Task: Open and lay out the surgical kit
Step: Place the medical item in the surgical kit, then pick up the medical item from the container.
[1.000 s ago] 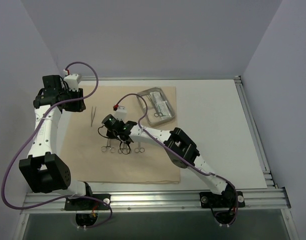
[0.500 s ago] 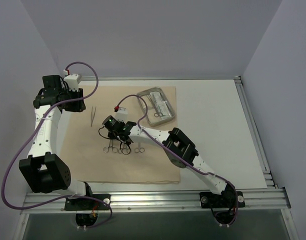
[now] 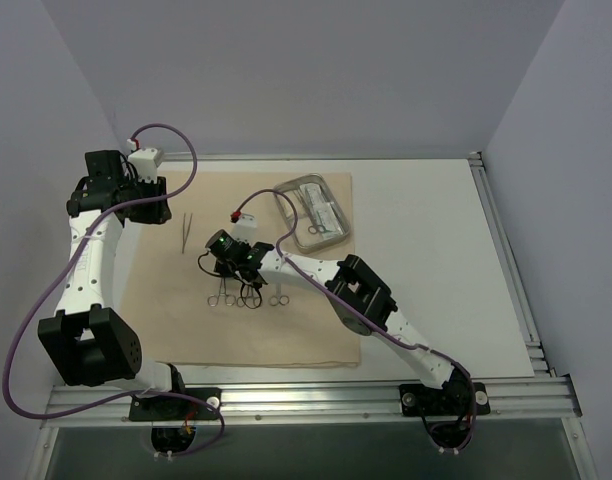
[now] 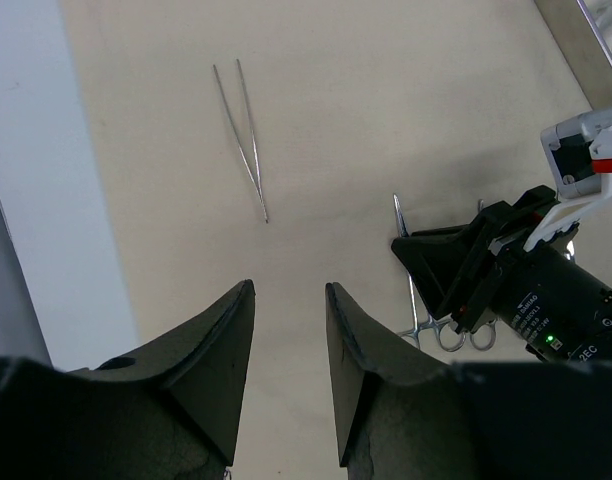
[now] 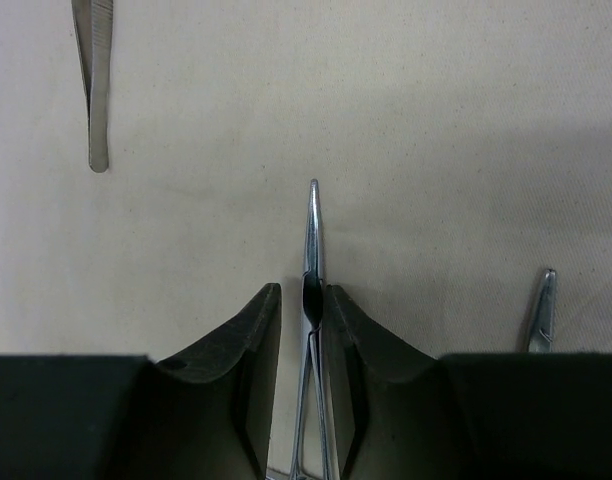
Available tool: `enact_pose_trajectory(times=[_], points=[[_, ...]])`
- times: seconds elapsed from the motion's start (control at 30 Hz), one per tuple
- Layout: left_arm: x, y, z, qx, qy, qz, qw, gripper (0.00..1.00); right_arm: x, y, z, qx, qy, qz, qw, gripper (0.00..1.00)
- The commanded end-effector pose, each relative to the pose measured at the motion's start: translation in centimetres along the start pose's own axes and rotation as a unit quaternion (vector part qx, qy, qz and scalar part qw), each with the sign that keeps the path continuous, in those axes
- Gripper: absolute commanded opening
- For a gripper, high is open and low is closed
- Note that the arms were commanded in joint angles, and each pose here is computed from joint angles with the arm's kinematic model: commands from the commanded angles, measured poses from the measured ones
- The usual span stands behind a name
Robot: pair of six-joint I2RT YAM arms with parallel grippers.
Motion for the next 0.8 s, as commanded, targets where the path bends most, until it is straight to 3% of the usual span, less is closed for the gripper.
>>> enact_pose_trajectory(times=[0.0, 0.23, 0.4, 0.63, 0.77], points=[[0.3, 0.2, -0.6, -0.013, -0.021, -0.003, 1.0, 0.44, 0.5, -0.3, -1.0, -0.013, -0.02, 0.012, 1.0, 0.21], [0.4, 0.1, -0.6, -0.013, -0.016, -0.001, 1.0, 0.44, 5.6, 2.9, -5.7, 0.011, -0.093, -0.059, 0.994, 0.23], [0.9, 0.1, -0.9, -0.018, -0.015, -0.002, 1.0, 0.44, 10.0, 3.0, -9.9, 0.099, -0.139, -0.126, 0.977, 0.28], [0.9, 0.1, -1.6, -0.027, -0.017, 0.012, 0.999, 0.44, 12.7, -3.1, -17.6, 0.203, -0.121, -0.128, 0.963, 0.26], [0.3, 0.2, -1.9, -0.026, -0.002, 0.023, 0.999, 0.44, 11.3, -9.0, -20.9, 0.23, -0.1, -0.053, 0.967, 0.19]])
Point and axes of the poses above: each gripper's point midway between its finger pads, its own x axis back along the fingers, its own y axis along the line the jaws close on, z = x × y, the point moved 10 cm from there along x, back along the fingers, and after that the axes turned 4 degrees about x, right-handed, at the moved point
